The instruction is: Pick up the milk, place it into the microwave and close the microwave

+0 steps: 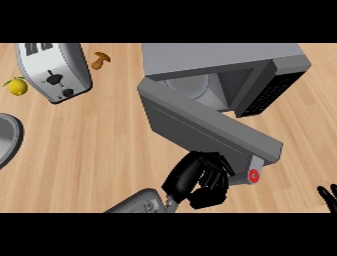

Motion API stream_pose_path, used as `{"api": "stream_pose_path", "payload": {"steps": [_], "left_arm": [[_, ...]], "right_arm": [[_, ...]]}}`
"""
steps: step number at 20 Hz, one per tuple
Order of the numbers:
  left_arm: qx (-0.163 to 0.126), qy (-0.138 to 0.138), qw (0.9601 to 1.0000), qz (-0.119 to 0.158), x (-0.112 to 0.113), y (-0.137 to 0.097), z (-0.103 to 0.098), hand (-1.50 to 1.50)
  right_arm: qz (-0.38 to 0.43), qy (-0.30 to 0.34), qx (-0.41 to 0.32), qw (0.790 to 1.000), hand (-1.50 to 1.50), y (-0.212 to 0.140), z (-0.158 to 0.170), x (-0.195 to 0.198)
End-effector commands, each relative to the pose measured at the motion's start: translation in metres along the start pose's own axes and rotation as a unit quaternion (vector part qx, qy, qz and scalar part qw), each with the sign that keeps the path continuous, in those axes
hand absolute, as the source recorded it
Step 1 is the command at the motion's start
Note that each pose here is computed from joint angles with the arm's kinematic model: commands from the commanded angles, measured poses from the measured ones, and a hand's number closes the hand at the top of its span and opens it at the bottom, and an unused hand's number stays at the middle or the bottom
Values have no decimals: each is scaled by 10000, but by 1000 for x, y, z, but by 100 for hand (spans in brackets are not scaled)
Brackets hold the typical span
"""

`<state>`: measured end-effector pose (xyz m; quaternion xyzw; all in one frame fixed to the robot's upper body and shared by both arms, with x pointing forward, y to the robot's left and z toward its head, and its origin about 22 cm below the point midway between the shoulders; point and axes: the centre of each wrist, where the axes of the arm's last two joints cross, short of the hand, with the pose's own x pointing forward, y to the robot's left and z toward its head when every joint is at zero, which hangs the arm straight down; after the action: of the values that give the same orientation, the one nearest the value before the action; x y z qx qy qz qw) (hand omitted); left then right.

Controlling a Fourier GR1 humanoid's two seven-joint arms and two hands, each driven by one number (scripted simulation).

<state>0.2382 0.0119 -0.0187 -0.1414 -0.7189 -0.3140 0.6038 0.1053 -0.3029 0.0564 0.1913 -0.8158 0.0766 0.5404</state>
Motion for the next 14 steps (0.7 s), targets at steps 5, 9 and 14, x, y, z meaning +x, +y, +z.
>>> {"api": "stream_pose_path", "payload": {"steps": [5,9,14], "left_arm": [[663,-385,9970,66,26,18,-41,150],[870,-387,9954,74,37,33,-62,150],[1127,-304,9926,322,39,48,-76,150]], "right_arm": [[-88,68,2,9999,-150,6,-8,15],[-42,81,103,9999,-150,8,-13,21],[-49,101,70,9999,-150,9,-17,30]]}}
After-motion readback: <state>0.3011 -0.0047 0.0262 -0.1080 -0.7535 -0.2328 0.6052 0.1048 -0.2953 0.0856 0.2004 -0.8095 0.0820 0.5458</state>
